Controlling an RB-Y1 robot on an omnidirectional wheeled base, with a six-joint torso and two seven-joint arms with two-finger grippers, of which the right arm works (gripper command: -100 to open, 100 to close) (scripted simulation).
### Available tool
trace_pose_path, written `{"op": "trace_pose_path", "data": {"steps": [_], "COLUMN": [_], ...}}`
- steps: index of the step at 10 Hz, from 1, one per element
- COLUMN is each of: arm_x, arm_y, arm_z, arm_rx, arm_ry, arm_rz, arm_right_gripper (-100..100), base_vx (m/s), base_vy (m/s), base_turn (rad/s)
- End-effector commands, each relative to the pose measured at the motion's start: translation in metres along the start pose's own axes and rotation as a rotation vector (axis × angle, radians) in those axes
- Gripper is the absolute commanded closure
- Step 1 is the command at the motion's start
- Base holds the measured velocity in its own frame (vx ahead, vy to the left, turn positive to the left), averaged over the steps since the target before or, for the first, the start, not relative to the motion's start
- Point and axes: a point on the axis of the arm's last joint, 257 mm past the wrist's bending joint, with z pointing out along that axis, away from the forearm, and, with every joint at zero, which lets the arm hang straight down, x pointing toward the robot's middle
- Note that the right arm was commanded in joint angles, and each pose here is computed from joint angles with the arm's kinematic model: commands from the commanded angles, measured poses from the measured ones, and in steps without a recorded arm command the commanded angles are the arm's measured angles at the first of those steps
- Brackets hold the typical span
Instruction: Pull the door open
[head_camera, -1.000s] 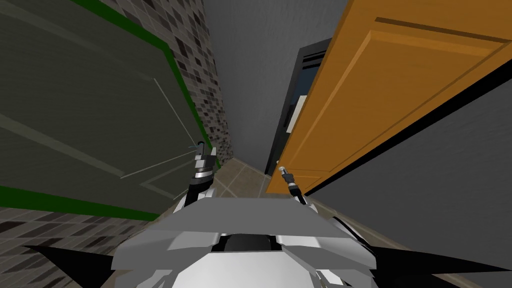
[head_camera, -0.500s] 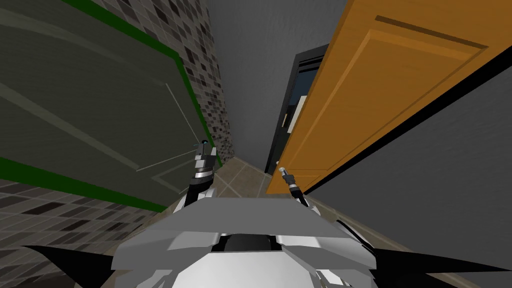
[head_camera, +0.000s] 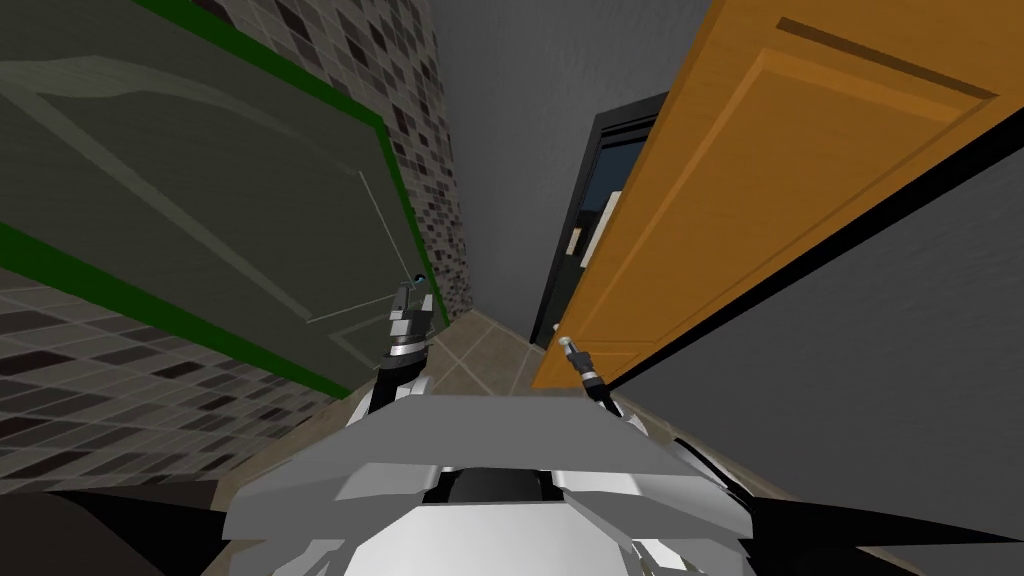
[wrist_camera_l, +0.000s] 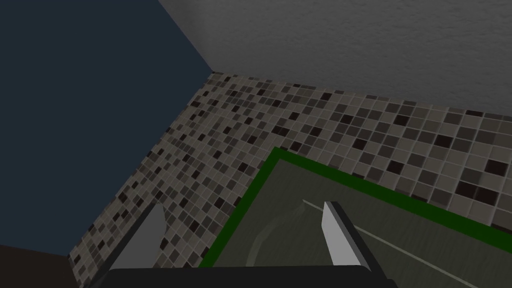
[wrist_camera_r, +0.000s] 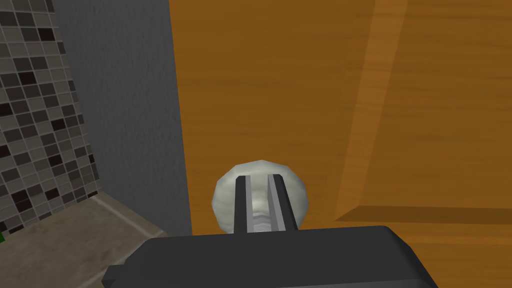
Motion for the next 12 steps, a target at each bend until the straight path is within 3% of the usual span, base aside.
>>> {"op": "trace_pose_path", "data": {"steps": [1, 4, 8, 10, 12], "arm_x": [-0.016, -0.021, -0.019, -0.001, -0.001], "arm_y": [-0.005, -0.004, -0.006, -0.002, -0.002], "arm_z": [-0.0180, -0.0295, -0.0277, -0.0142, -0.0129], "arm_rx": [0.003, 0.019, 0.023, 0.004, -0.016], "arm_ry": [-0.047, -0.065, -0.057, 0.002, 0.007], "arm_rz": [0.010, 0.010, 0.013, -0.001, -0.006], "arm_right_gripper": [100, 100, 100, 100, 100], "base_vx": [-0.111, -0.109, -0.001, -0.060, -0.140], "base_vy": [-0.031, -0.032, -0.004, -0.018, -0.082], "base_turn": [-0.016, 0.047, -0.009, 0.107, 0.188]}}
